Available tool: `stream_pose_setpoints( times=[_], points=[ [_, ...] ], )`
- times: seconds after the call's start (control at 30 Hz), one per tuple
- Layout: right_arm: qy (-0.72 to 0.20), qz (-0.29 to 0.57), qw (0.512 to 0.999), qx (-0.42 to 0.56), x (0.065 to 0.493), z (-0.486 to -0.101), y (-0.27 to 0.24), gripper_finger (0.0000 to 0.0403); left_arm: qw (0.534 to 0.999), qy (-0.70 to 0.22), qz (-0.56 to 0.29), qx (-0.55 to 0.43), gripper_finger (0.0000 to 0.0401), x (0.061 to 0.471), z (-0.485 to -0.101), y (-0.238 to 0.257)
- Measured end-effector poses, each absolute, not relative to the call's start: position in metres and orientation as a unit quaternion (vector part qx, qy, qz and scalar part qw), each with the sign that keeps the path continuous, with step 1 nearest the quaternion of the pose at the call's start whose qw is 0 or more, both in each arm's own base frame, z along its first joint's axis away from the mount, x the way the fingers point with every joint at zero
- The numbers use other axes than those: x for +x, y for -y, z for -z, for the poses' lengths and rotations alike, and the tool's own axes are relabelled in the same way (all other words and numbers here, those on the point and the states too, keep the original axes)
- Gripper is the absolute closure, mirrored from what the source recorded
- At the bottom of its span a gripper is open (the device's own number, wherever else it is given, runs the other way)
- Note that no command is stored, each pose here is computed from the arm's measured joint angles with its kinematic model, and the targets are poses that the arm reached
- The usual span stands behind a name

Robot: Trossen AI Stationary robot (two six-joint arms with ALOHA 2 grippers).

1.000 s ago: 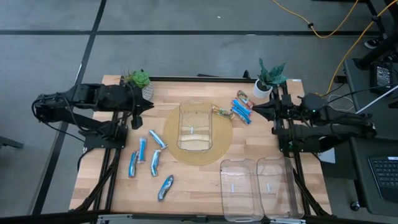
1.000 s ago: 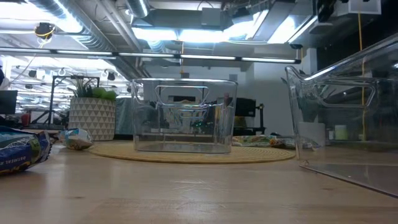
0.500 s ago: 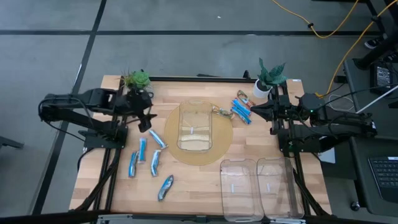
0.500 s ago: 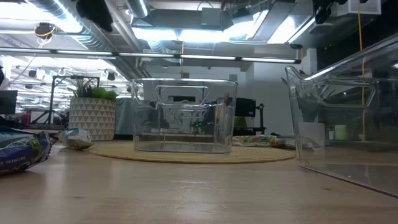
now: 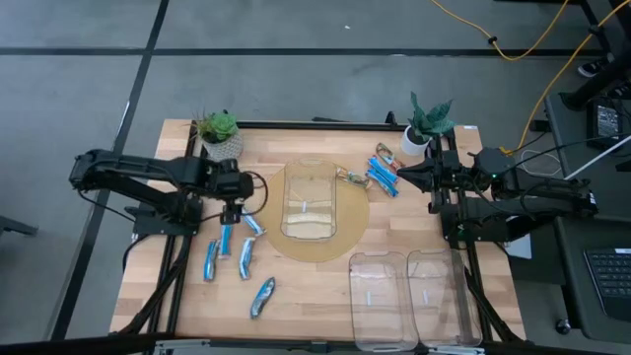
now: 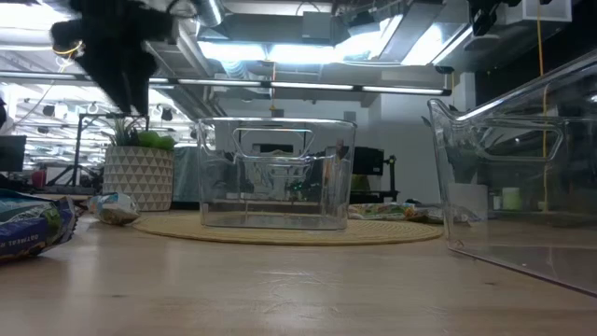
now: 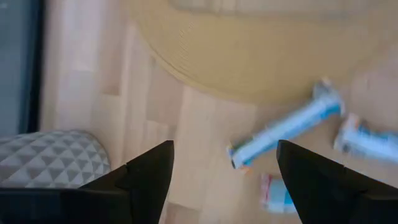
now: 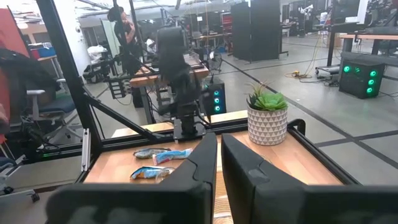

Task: Pick and place Granola Bars by type
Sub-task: Put the yellow granola bar pack into the bottom left transparent bin

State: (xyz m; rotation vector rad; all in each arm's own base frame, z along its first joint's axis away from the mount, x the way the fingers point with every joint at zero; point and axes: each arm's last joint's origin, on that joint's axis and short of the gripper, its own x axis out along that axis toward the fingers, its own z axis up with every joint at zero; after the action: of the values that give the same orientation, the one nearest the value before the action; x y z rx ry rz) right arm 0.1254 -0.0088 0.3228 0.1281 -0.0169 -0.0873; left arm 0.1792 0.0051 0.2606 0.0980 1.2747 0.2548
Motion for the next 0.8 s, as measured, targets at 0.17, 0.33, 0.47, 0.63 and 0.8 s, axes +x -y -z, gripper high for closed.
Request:
stream_pose_setpoints(
  times=[0.17, 0.33, 0.47, 0.63, 0.8],
  points=[
    [0.008, 0.044, 0.997, 0.065, 0.125, -0.323, 0.009, 0.0375, 0.785, -0.615, -0.056, 0.052, 0.0127, 0.187, -0.235, -0.002],
    [0.007, 0.044, 0.996, 0.071, 0.125, -0.322, 0.009, 0.0375, 0.783, -0.620, -0.019, 0.048, 0.0125, 0.194, -0.215, 0.000],
    [0.006, 0.044, 0.996, 0.076, 0.125, -0.322, 0.009, 0.0375, 0.780, -0.625, 0.002, 0.032, 0.0125, 0.196, -0.201, 0.001],
    [0.006, 0.044, 0.996, 0.077, 0.125, -0.322, 0.009, 0.0375, 0.772, -0.636, 0.008, 0.027, 0.0125, 0.198, -0.188, 0.002],
    [0.006, 0.044, 0.996, 0.077, 0.125, -0.322, 0.009, 0.0375, 0.764, -0.644, 0.009, 0.028, 0.0125, 0.203, -0.179, 0.002]
  ],
)
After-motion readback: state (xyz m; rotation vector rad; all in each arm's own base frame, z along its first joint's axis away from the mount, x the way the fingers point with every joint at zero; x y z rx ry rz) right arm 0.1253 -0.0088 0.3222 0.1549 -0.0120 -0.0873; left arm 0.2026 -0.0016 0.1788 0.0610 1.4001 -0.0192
